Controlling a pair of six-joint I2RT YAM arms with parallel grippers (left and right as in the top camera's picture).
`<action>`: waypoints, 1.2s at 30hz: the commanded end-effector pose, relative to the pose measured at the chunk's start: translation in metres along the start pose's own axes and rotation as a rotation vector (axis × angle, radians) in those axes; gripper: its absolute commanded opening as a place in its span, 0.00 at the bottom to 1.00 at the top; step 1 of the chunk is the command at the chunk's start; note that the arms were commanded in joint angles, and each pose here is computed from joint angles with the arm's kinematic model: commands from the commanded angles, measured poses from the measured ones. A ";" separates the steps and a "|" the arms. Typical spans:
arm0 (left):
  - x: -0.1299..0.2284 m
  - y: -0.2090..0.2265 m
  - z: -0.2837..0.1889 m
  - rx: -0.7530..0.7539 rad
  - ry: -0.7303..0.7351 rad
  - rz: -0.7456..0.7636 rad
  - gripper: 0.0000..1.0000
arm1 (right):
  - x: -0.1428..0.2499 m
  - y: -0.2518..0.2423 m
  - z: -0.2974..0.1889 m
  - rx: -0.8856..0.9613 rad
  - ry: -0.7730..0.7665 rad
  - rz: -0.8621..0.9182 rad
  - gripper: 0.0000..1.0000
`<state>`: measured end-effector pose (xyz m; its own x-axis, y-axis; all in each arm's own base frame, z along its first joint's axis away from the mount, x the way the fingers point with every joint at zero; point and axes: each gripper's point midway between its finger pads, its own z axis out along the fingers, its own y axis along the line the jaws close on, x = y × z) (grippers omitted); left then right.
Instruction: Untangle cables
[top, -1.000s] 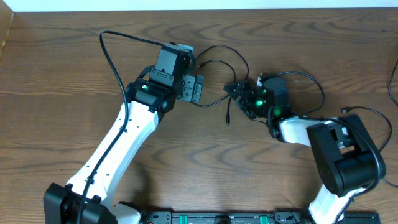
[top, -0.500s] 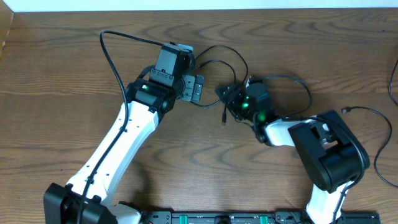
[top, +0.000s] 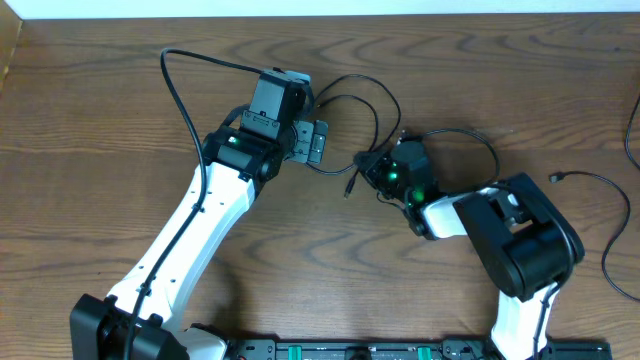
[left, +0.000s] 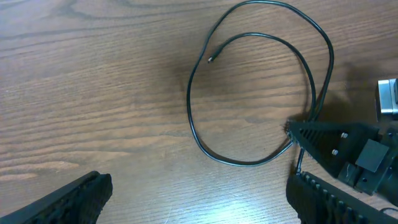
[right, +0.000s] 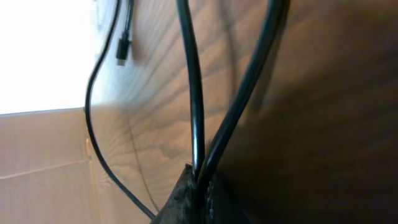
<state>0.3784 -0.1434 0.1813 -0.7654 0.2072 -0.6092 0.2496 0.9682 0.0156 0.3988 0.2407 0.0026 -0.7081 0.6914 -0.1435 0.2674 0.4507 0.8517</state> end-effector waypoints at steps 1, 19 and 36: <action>-0.006 0.003 -0.005 -0.009 -0.018 0.009 0.95 | -0.010 -0.007 -0.003 -0.037 0.011 -0.027 0.01; -0.006 0.003 -0.005 -0.009 -0.018 0.009 0.95 | -0.167 0.077 -0.125 -0.073 -0.448 -0.287 0.01; -0.006 0.003 -0.005 -0.009 -0.018 0.009 0.95 | -0.329 0.089 -0.356 0.442 -1.085 -0.492 0.01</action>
<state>0.3784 -0.1435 0.1814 -0.7652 0.2071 -0.6095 0.2496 0.9682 0.0156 0.4312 -0.1099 0.2689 -0.0140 0.5349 -0.8448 0.4082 0.7743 0.4835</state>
